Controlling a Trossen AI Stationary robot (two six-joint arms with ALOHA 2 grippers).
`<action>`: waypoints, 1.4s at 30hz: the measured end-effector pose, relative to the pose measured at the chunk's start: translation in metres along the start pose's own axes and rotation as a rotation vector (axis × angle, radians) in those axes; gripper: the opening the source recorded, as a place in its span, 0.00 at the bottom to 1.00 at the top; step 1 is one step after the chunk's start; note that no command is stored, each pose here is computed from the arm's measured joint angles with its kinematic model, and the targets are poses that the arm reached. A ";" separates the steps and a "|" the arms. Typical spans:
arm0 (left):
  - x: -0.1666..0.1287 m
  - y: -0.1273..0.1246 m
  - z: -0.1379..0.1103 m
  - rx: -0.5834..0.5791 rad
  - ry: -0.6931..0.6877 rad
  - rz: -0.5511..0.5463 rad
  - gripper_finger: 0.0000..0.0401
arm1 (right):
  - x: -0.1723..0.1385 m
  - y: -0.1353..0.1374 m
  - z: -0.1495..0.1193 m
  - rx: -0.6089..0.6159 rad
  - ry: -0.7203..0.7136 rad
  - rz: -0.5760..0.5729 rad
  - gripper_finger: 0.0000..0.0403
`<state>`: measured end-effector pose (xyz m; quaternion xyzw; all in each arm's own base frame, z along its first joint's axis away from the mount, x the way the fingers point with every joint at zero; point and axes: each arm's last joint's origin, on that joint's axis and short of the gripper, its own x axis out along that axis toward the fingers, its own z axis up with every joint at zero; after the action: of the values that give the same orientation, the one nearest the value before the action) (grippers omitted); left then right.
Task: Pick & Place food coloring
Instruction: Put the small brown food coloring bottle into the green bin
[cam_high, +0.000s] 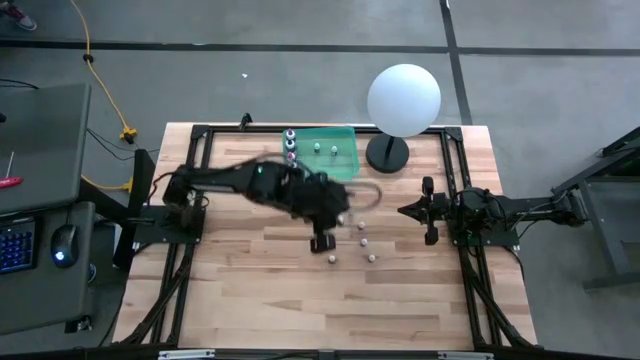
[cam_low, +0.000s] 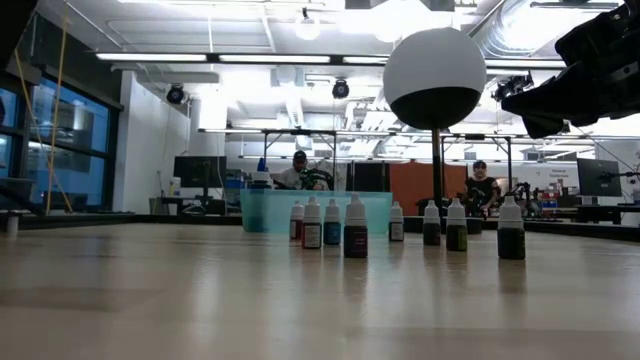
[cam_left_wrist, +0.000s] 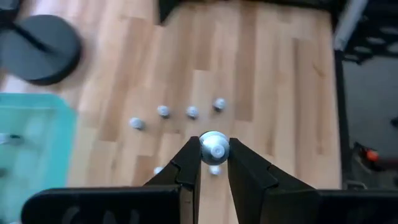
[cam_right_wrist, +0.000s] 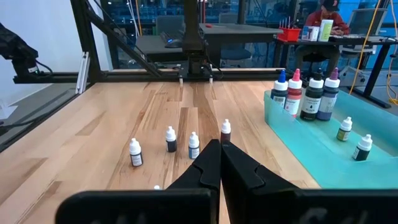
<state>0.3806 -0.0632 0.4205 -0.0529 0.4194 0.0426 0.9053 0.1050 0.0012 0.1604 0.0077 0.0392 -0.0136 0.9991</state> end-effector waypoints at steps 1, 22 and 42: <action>-0.002 0.008 0.002 -0.017 -0.009 0.014 0.13 | 0.000 0.000 0.000 0.000 0.000 0.000 0.00; -0.004 0.136 0.013 -0.487 -0.089 0.471 0.13 | 0.000 0.000 0.000 0.000 0.000 0.000 0.00; 0.066 0.251 -0.001 -0.541 0.108 0.421 0.13 | 0.000 0.000 0.000 0.000 0.000 -0.001 0.00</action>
<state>0.3919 0.1875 0.3546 -0.2054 0.4419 0.3350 0.8064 0.1051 0.0012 0.1604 0.0077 0.0391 -0.0139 0.9991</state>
